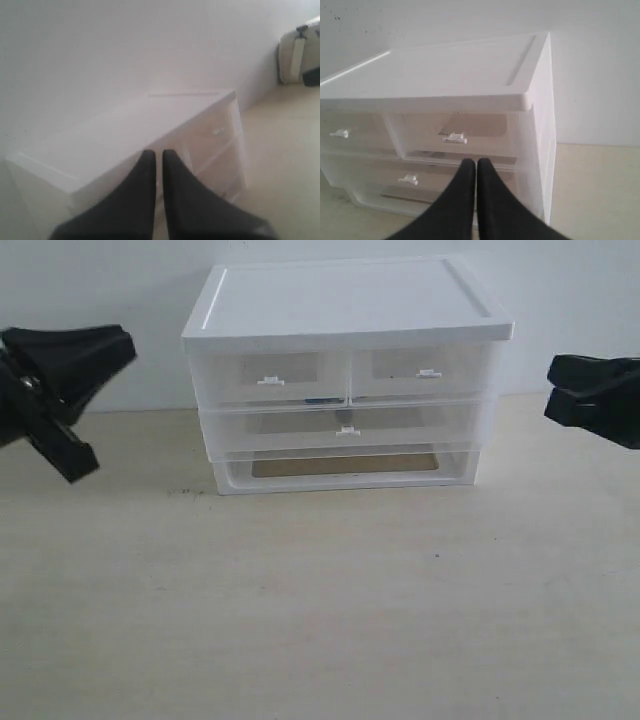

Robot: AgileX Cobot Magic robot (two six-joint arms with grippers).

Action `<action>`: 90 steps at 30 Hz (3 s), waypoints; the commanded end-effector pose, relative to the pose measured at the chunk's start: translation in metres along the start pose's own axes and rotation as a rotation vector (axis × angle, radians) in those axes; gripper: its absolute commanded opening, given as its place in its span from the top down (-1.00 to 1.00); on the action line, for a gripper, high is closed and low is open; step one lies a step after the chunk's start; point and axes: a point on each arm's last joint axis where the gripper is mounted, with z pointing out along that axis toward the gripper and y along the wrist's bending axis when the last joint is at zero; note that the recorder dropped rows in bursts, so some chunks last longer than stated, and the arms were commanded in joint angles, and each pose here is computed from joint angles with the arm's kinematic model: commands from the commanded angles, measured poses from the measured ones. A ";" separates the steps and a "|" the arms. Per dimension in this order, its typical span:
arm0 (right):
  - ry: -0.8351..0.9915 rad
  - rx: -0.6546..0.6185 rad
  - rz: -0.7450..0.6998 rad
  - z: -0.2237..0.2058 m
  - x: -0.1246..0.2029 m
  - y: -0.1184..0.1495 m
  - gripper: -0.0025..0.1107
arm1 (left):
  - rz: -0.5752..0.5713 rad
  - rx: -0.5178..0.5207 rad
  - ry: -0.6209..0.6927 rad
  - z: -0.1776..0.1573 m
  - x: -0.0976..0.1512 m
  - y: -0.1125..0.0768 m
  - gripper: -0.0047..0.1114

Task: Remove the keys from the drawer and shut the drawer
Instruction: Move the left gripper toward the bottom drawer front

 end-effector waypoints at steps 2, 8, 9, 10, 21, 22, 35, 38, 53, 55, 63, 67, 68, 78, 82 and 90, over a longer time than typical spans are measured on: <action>0.037 -0.035 0.020 0.032 0.010 -0.011 0.96 | 0.049 0.058 0.061 0.033 0.041 0.002 0.84; 0.073 -0.044 0.022 0.064 0.020 -0.025 0.96 | 0.030 0.086 0.117 0.053 0.076 0.009 0.84; 0.078 -0.047 0.025 0.069 0.021 -0.027 0.96 | 0.056 0.089 0.121 0.056 0.080 0.011 0.84; 0.083 -0.055 0.030 0.074 0.022 -0.029 0.96 | 0.071 0.091 0.124 0.058 0.083 0.012 0.84; 0.116 -0.149 0.067 0.118 0.035 -0.040 0.96 | 0.075 0.091 0.126 0.069 0.093 0.020 0.84; 0.116 -0.149 0.078 0.121 0.036 -0.042 0.96 | 0.075 0.091 0.126 0.069 0.093 0.020 0.84; 0.100 -0.156 0.065 0.137 0.032 -0.047 0.96 | 0.176 0.171 0.112 0.080 0.094 -0.002 0.84; 0.102 -0.157 0.064 0.137 0.033 -0.048 0.96 | 0.332 0.218 0.103 0.087 0.097 -0.015 0.84; 0.102 -0.157 0.064 0.137 0.033 -0.048 0.96 | 0.687 0.342 0.092 0.161 0.107 -0.041 0.11; 0.102 -0.157 0.068 0.137 0.033 -0.048 0.96 | 0.740 0.358 0.070 0.168 0.111 -0.046 0.01; 0.102 -0.157 0.068 0.137 0.033 -0.048 0.96 | 1.163 0.406 0.013 0.192 0.138 -0.060 -0.02; 0.102 -0.157 0.068 0.137 0.033 -0.048 0.96 | 1.219 0.331 0.036 0.200 0.148 -0.054 -0.02; 0.102 -0.157 0.068 0.137 0.033 -0.048 0.96 | 1.215 0.319 0.038 0.202 0.148 -0.052 -0.02; 0.102 -0.157 0.068 0.137 0.033 -0.048 0.96 | 1.231 0.306 0.063 0.222 0.163 -0.046 -0.02; 0.103 -0.155 0.068 0.137 0.033 -0.048 0.96 | 1.291 0.308 0.063 0.222 0.167 -0.046 0.10; 0.105 -0.154 0.067 0.137 0.033 -0.048 0.96 | 1.323 0.180 0.128 0.225 0.164 -0.033 0.72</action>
